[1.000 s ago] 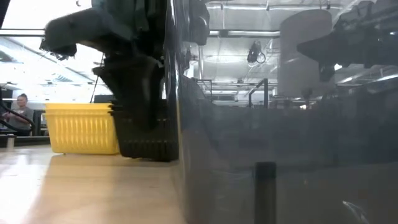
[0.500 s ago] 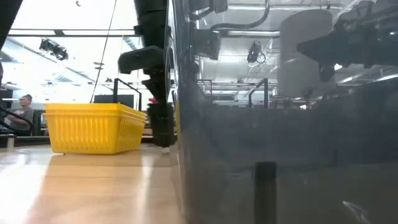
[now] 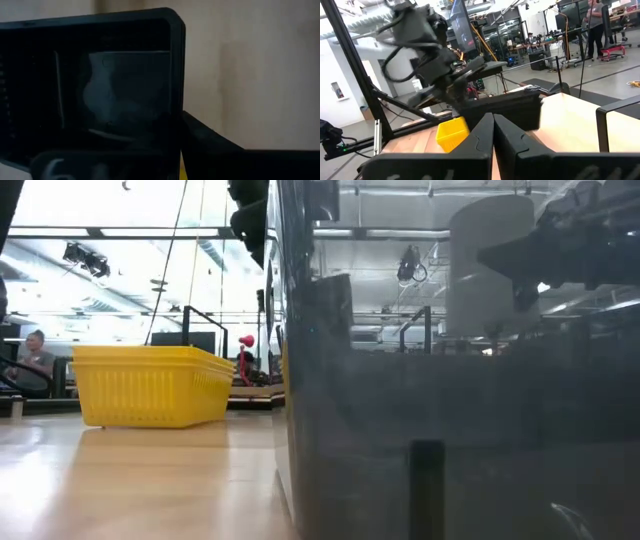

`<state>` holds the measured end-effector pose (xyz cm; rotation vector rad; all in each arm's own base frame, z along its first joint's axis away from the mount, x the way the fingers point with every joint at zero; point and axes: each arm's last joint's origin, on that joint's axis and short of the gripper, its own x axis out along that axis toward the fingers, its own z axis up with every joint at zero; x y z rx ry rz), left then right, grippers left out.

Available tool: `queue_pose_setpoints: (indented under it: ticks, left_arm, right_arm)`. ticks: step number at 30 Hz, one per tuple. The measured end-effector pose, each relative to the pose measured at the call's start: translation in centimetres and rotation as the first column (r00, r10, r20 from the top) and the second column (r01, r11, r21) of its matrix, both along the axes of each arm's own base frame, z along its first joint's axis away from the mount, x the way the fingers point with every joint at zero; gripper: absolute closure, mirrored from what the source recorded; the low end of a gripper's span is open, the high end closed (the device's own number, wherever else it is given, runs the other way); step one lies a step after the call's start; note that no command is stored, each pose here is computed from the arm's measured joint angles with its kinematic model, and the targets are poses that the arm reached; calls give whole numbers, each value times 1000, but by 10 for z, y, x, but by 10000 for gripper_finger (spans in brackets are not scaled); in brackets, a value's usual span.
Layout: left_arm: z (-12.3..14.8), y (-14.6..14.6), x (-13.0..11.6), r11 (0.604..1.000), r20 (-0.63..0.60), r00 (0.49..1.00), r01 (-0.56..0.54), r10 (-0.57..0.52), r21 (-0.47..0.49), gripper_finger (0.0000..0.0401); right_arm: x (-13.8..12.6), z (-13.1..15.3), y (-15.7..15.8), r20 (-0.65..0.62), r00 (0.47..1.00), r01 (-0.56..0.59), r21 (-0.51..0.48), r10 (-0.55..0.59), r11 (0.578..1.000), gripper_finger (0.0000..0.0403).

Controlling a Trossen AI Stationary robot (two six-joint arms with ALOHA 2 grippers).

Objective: Stack baskets on shelf by color
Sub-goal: Put the stacked black bin on the shelf

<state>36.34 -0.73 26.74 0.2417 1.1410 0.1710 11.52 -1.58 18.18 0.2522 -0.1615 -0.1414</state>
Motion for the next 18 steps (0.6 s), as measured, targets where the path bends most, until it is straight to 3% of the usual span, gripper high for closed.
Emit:
queue_pose_setpoints:
  ticks: [6, 10, 18]
  left_arm:
    - [-3, 45, -11, 997, -130, 990, -38, 46, 64, 376]
    - [-5, 82, -20, 987, -185, 974, -108, 129, 117, 363]
    - [-8, 132, -44, 974, -292, 929, -211, 226, 81, 371]
  right_arm:
    - [0, 0, 0, 0, 1000, 0, 0, 0, 1000, 389]
    - [0, 0, 0, 0, 1000, 0, 0, 0, 1000, 389]
    - [0, 0, 0, 1, 1000, 0, 0, 0, 1000, 389]
